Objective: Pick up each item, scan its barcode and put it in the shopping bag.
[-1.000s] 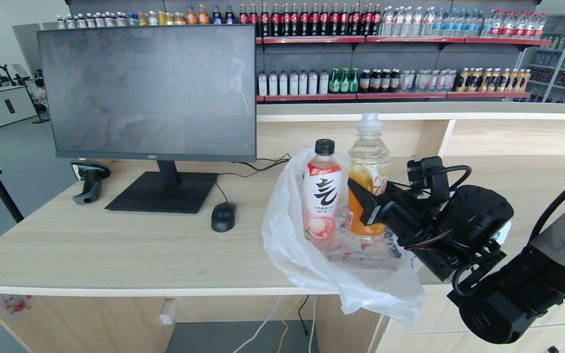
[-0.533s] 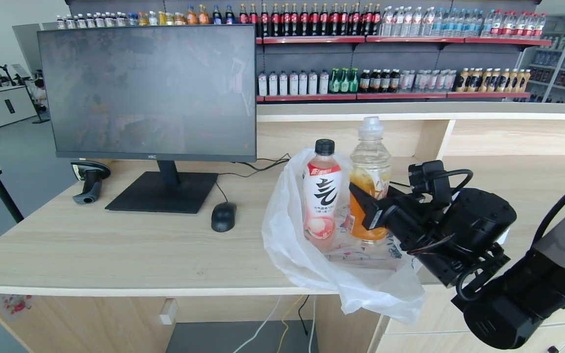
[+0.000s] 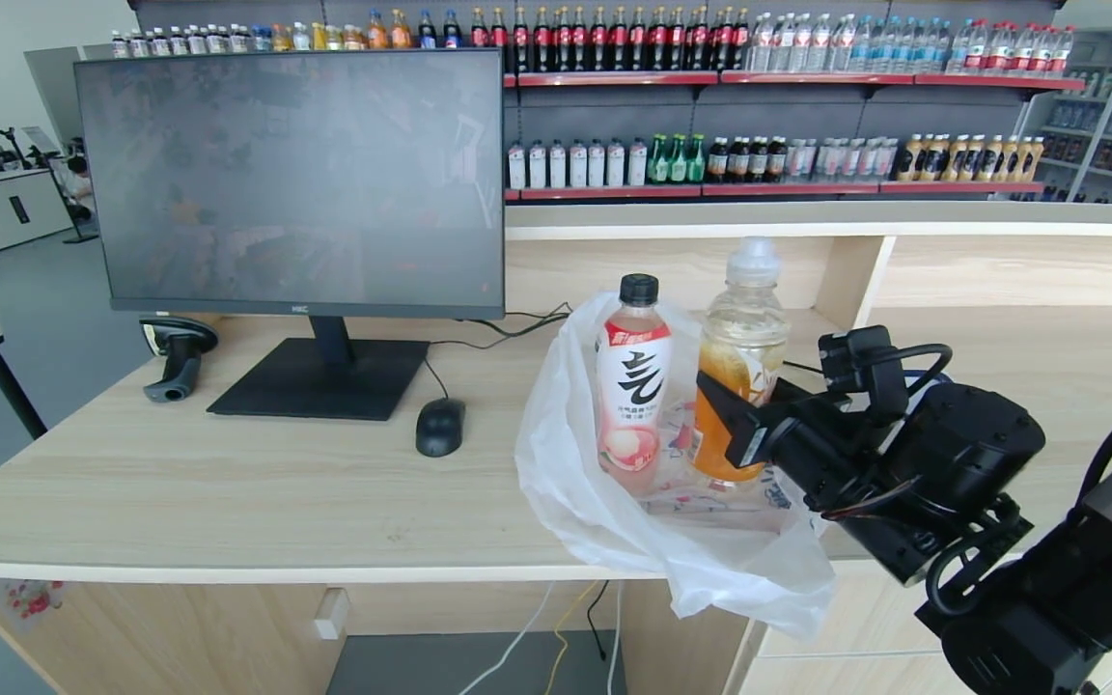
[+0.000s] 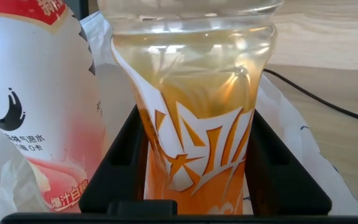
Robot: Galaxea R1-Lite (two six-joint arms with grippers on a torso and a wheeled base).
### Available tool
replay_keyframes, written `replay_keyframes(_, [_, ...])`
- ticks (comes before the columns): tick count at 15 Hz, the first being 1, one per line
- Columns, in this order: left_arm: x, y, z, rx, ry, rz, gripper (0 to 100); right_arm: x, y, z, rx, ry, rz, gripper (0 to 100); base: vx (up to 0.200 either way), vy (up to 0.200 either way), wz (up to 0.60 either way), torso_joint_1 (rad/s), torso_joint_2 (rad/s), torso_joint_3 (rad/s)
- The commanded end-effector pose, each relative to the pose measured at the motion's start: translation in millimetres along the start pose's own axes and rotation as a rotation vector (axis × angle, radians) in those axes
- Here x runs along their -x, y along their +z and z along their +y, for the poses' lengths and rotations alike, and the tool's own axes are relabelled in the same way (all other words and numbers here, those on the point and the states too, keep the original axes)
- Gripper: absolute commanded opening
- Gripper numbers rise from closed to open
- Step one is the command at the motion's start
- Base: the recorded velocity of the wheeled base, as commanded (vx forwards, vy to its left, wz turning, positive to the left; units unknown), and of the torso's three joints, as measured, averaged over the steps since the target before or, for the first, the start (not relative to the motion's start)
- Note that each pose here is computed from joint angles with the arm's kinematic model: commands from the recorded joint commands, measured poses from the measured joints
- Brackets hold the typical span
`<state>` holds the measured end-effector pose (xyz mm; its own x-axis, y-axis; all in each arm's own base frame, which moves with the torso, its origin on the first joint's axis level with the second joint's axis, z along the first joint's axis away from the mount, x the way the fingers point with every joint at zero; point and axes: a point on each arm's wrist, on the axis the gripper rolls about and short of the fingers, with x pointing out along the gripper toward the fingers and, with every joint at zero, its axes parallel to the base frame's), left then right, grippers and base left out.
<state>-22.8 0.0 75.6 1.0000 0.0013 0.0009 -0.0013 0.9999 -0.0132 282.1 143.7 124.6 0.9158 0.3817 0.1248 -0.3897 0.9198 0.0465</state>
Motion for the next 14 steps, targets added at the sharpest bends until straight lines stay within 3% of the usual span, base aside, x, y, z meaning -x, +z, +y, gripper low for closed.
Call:
replay_keyframes(1, [0,0.0,0.0,0.001,0.0,-0.001,100,3,-1,0,0.001,0.0,0.01,0,0.0,0.0,0.0,0.0,0.0,0.0])
replay_keyframes(14, [0,0.0,0.0,0.001,0.0,-0.001,100,12,-12,-1,0.007,-0.004,0.068,0,0.0,0.0,0.0,0.0,0.0,0.0])
